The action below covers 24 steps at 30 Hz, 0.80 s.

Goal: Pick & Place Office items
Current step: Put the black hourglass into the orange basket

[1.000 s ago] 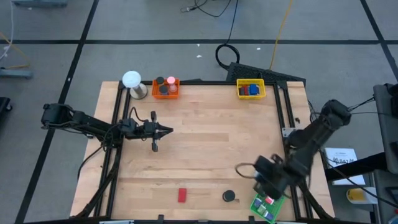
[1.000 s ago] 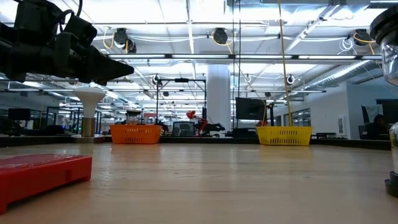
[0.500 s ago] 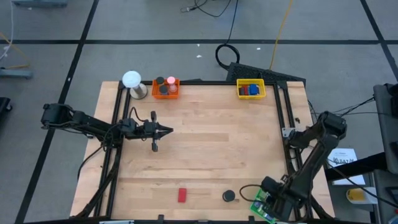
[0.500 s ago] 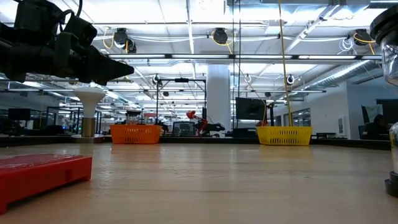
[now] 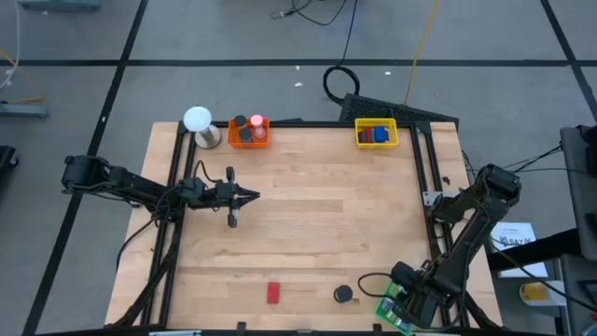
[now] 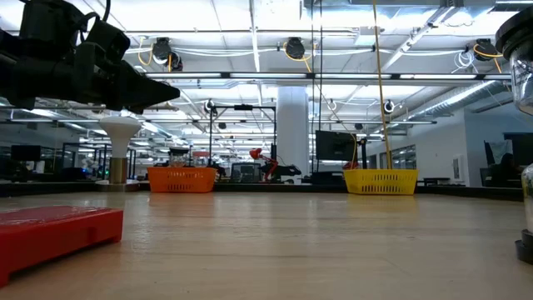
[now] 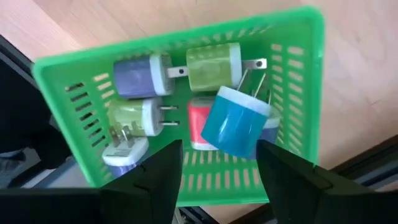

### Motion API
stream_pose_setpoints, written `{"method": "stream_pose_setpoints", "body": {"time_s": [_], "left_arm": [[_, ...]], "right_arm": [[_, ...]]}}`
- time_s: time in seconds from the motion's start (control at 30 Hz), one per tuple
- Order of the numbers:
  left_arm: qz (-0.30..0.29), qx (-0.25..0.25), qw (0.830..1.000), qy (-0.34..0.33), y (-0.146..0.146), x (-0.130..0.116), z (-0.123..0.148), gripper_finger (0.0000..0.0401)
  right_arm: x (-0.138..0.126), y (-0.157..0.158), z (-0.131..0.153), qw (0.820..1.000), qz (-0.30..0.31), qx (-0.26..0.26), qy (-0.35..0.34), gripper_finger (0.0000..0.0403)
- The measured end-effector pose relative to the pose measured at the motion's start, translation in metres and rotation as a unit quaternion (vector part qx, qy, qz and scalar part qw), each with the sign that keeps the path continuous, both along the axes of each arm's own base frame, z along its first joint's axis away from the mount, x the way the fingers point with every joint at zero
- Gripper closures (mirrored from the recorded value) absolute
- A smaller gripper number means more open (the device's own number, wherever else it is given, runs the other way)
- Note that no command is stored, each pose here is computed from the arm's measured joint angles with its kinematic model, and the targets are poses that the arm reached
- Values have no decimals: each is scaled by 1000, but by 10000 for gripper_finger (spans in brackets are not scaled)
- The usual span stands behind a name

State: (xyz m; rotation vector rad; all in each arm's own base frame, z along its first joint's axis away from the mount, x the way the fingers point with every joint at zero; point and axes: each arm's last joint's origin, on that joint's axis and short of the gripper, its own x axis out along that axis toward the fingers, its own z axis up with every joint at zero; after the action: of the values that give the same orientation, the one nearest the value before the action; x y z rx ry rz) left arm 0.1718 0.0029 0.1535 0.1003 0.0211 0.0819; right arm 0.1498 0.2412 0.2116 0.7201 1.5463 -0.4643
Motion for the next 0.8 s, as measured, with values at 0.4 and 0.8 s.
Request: {"method": "stream_pose_setpoints", "body": {"time_s": [0.4,0.8], "left_arm": [[-1,-15,1000,-5,0,1,2,370],[-6,-38,998,48,-2,1,-9,370]], "right_arm": [[7,-13,12,991,72,-50,-100,351],[29,3,21,925,167,-106,-325,283]]}}
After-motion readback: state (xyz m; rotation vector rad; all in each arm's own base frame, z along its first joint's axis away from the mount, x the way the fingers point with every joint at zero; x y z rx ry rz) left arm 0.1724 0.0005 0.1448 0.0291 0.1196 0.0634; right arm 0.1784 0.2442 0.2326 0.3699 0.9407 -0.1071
